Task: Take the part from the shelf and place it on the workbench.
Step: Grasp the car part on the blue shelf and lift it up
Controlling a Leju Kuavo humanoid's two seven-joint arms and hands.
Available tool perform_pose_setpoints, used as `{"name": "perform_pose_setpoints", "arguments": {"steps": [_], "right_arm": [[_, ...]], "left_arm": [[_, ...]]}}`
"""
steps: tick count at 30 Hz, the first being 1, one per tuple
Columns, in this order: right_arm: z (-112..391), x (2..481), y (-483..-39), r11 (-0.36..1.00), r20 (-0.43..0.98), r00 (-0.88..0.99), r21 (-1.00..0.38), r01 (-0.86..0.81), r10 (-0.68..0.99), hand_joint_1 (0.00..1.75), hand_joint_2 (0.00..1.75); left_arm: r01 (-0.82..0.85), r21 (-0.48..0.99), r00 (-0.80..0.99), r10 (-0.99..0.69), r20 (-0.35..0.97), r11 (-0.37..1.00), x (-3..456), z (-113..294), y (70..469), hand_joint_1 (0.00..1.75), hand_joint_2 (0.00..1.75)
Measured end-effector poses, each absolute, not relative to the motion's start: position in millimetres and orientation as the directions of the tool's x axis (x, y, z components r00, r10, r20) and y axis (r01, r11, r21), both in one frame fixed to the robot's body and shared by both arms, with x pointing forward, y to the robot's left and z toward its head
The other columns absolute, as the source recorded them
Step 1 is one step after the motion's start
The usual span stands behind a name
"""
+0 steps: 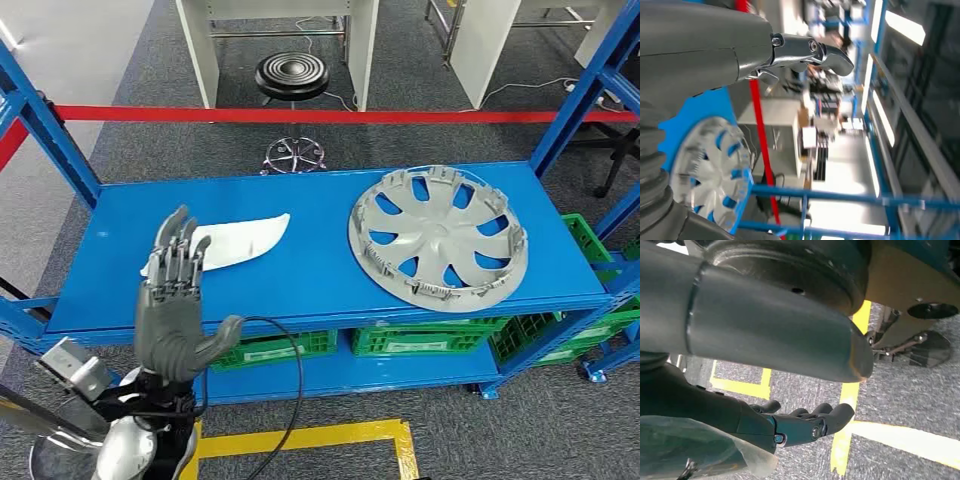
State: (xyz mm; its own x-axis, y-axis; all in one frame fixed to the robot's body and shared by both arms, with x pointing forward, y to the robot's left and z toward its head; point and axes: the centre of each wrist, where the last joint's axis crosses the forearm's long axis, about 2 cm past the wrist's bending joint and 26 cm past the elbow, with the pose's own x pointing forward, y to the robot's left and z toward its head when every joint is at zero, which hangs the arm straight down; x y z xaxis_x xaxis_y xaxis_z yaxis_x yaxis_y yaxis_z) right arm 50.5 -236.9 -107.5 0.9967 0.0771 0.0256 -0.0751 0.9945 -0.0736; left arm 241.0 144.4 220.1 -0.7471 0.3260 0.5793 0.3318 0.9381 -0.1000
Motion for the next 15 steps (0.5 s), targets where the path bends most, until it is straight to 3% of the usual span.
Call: {"name": "perform_pose_setpoints", "arguments": {"steps": [8,12,15], "right_arm": [[-107,51,-235,0.988,0.038,0.989,-0.068,-0.137,0.14,0.0,0.0],[-107,52,-235,0.985,0.047,0.985,-0.07,-0.16,0.164,0.0,0.0],[-107,52,-234,0.982,0.05,0.983,-0.07,-0.174,0.178,0.0,0.0]], "left_arm": [[0.388,0.092,-0.759,0.262,0.595,0.917,270,237,123,0.0,1.75],[0.394,0.158,-0.756,0.221,0.616,0.905,282,236,118,0.0,0.0],[0.367,0.228,-0.761,0.15,0.631,0.902,290,235,117,0.0,0.0]]}}
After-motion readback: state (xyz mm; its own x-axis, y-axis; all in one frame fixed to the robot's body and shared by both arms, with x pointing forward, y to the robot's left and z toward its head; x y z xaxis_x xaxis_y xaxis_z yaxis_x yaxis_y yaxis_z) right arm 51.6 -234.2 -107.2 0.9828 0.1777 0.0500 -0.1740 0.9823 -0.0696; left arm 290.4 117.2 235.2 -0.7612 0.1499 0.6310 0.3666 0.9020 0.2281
